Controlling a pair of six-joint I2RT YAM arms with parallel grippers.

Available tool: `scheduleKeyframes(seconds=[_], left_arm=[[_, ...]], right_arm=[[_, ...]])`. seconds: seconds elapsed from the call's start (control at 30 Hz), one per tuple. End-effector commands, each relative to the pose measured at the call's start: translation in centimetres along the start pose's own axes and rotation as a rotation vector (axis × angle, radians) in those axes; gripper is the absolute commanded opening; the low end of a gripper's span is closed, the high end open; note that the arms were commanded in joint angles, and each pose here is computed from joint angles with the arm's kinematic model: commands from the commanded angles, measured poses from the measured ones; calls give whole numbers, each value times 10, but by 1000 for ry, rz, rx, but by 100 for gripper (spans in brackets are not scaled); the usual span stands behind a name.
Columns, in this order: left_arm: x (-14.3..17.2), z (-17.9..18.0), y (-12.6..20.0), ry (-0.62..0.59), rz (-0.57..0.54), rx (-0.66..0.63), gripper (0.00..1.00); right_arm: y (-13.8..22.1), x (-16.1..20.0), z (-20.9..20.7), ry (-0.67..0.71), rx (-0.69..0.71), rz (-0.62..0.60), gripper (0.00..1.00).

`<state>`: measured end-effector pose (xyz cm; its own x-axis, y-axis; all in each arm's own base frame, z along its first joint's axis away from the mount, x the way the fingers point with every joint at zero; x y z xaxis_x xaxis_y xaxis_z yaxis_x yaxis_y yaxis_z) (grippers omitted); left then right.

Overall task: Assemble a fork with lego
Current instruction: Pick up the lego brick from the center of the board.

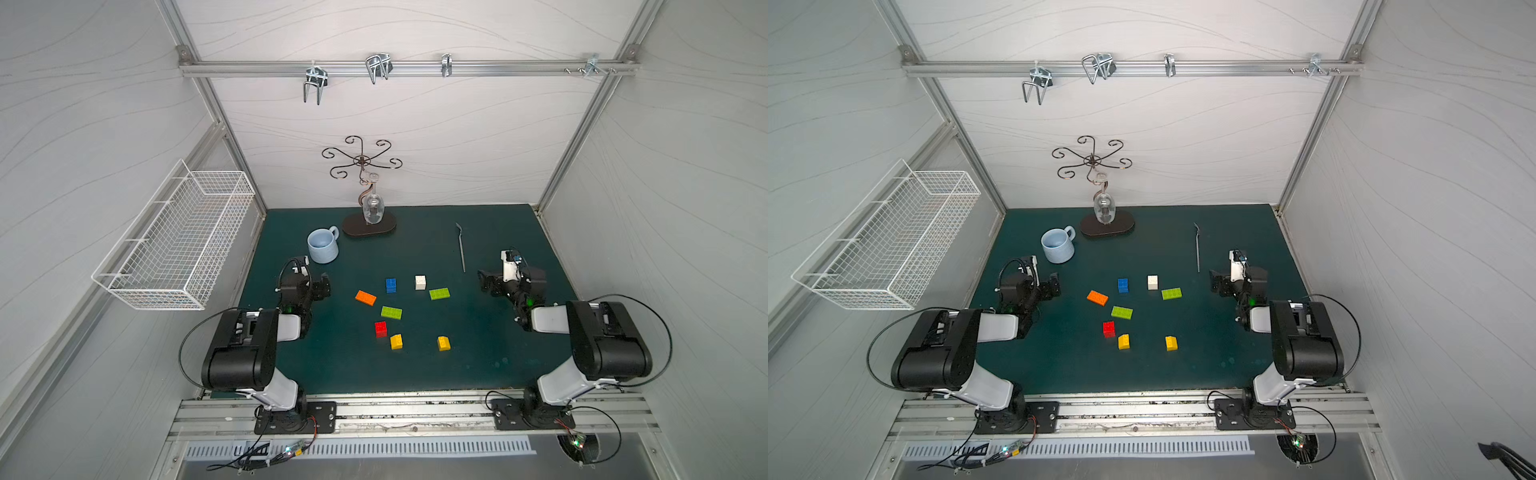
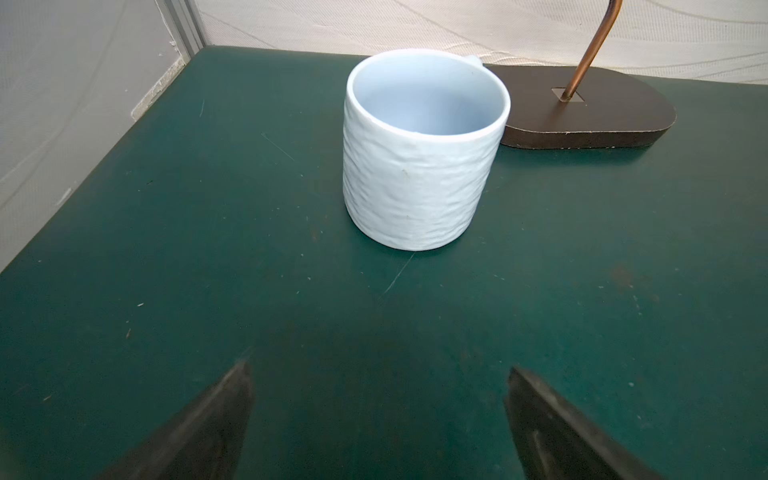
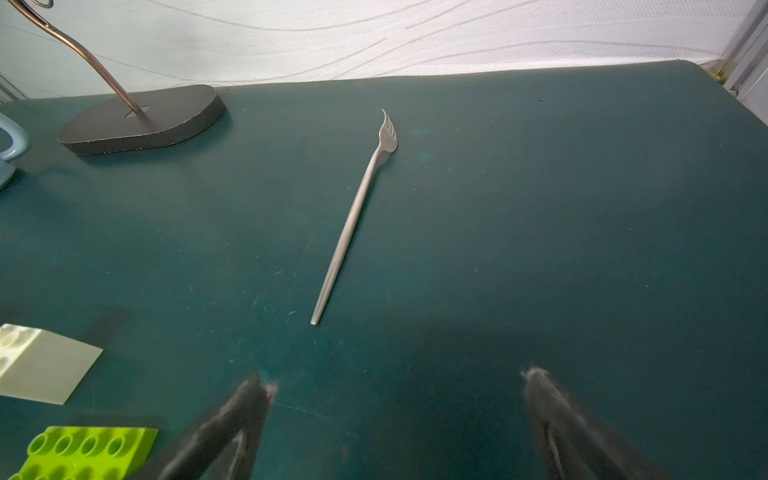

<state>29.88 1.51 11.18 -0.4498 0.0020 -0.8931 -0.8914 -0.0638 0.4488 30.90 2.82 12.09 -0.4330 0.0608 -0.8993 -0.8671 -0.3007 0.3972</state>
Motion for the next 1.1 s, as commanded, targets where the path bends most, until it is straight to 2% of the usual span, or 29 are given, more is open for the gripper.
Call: scheduleKeyframes(seconds=[0.0,0.63,0.73,0.8,0.9,1.0,1.07], left_arm=[[-18,0,-3,16,-74,-4,100],[-21,2,-2,25,-89,2,98],[-39,3,0,23,-58,-12,100],[-50,2,8,16,-40,10,100],[-68,2,22,40,-100,21,100],[-96,-3,33,75,-133,103,100],[-110,-6,41,82,-97,160,100]], right_arm=[[-1,-2,-1,3,-10,-18,99],[1,-3,-3,-10,-31,-26,99],[6,-11,-4,-21,3,-45,99],[12,-29,-2,-32,24,-18,99],[19,-54,2,-53,17,-9,99],[26,-78,14,-30,-15,-15,99],[30,-94,24,7,-24,25,99]])
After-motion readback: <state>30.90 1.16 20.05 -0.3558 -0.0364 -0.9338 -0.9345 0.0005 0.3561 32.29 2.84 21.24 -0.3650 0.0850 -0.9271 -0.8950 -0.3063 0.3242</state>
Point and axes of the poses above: each gripper's point midway between its finger pads, its own y axis back along the fingers, its own z axis along the line the jaws close on, x = y × z, the point moved 10 cm from there along y, back along the fingers, and after that the axes turned 5 degrees about -y, right-handed, at the moved point
